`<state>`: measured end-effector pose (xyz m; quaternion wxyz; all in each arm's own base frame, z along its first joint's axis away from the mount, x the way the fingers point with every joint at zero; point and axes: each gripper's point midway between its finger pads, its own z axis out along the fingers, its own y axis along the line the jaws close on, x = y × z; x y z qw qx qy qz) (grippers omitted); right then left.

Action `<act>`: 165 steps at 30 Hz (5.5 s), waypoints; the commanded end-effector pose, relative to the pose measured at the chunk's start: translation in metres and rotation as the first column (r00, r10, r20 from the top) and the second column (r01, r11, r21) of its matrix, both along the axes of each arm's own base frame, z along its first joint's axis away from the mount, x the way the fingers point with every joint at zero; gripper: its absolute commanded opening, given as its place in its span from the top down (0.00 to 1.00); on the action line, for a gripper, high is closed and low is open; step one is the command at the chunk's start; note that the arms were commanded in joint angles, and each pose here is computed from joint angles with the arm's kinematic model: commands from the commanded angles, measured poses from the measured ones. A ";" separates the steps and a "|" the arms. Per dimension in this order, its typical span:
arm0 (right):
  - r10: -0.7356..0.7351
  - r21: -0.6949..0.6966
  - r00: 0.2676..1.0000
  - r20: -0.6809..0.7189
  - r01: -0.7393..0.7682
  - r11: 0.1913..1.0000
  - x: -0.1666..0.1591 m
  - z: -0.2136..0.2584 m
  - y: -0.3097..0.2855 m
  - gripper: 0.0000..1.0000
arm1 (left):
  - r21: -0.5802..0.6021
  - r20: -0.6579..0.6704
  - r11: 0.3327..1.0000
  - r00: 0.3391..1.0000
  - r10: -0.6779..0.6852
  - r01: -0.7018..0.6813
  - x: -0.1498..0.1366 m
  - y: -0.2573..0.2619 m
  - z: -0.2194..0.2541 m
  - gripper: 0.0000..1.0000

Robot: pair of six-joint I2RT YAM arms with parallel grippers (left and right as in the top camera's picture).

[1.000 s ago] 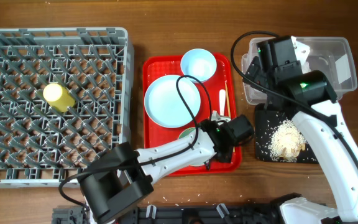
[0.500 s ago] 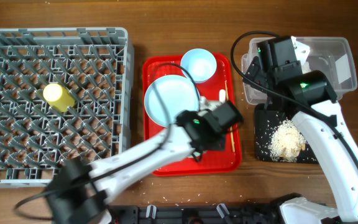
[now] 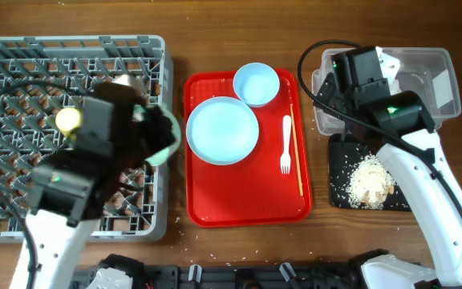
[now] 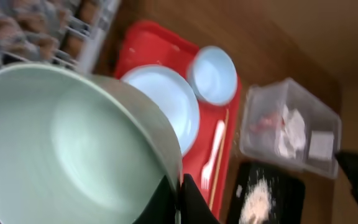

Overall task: Sort waste into correct bins and load items into the dishwasher rack
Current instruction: 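Carry the green bowl into the dish rack and release it, then grasp the light-blue plate on the red tray with the left gripper, then stand the light-blue plate upright in the rack's right edge, release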

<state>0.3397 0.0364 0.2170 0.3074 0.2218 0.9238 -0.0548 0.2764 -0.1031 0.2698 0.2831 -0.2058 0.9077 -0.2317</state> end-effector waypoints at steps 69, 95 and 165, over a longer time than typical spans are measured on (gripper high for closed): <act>-0.011 0.018 0.999 0.033 0.010 1.000 0.002 0.010 0.000 0.00 | -0.337 -0.325 0.815 0.870 0.369 -0.472 -0.053 0.222 -0.080 0.96; -0.011 0.018 0.999 0.033 0.010 1.000 0.002 0.010 0.000 0.00 | 0.401 -0.244 0.530 0.644 -0.725 0.748 0.046 -0.176 -0.243 0.40; -0.009 0.021 0.999 0.031 0.008 1.000 0.002 0.010 0.001 0.00 | -0.010 0.433 0.985 0.889 -0.151 0.172 0.081 0.045 0.053 0.05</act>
